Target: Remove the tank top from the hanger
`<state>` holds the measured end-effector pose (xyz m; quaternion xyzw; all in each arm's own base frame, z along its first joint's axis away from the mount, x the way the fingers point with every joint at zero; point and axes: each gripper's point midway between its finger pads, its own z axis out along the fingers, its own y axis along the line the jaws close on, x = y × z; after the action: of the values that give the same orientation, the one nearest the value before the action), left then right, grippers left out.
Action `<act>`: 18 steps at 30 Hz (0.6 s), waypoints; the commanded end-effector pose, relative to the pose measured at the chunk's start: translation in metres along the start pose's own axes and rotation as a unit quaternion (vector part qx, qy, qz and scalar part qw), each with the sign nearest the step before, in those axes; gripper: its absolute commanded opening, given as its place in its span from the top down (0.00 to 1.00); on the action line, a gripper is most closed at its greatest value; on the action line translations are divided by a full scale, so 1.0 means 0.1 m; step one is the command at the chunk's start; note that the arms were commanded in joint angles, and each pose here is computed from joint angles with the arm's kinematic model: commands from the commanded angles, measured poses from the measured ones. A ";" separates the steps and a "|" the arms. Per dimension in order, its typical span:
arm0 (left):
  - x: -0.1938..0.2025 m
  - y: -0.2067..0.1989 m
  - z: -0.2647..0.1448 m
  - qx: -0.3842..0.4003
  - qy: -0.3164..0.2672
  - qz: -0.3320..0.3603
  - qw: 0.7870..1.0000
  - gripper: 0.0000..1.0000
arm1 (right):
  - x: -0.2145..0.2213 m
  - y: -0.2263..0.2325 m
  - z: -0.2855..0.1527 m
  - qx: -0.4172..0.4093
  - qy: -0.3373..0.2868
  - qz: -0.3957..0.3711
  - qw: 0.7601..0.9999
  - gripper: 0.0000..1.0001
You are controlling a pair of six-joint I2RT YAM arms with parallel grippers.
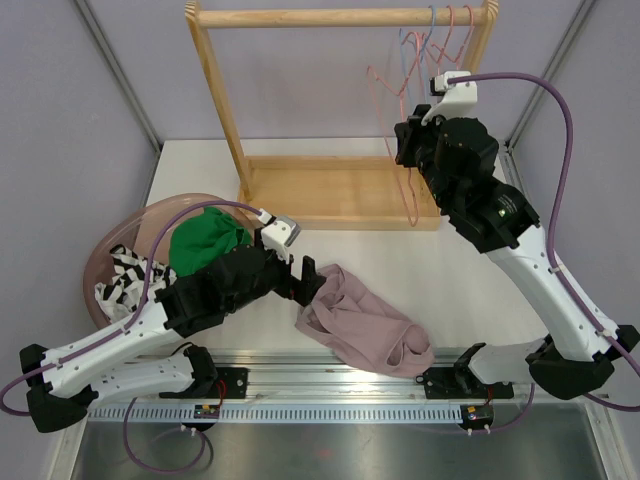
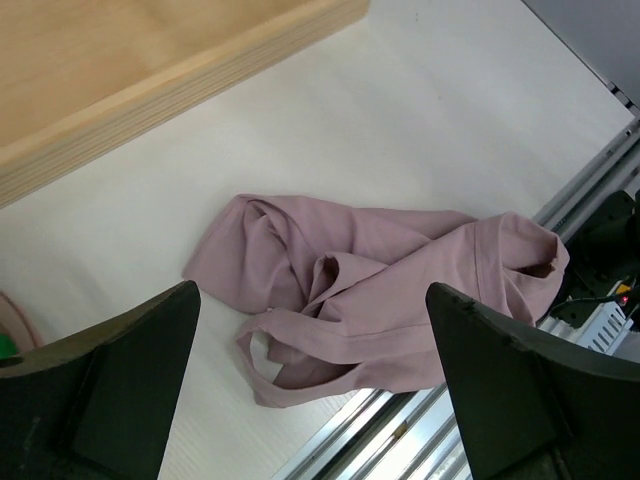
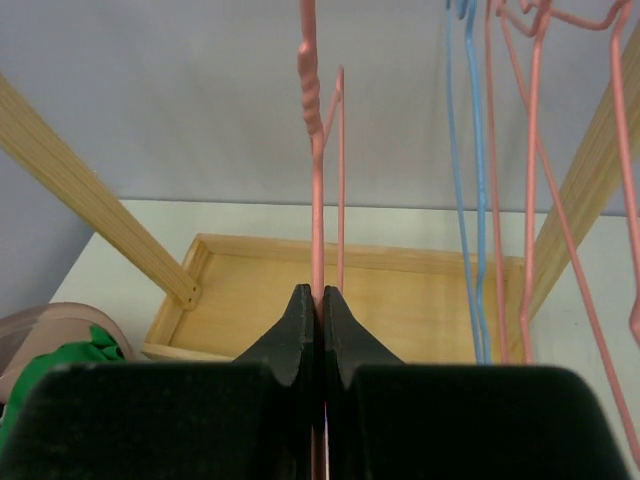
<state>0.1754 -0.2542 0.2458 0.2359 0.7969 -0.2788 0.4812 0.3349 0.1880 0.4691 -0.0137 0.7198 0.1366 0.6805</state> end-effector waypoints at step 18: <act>0.01 0.12 -0.07 -0.042 0.001 -0.025 0.999 0.01 | -0.35 -0.41 1.12 0.049 0.032 -0.016 0.998 1.00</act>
<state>0.1751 -0.2350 0.2360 0.2083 0.8216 -0.2444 0.4711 0.4571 0.1678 0.4851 0.0135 0.7458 0.0875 0.6603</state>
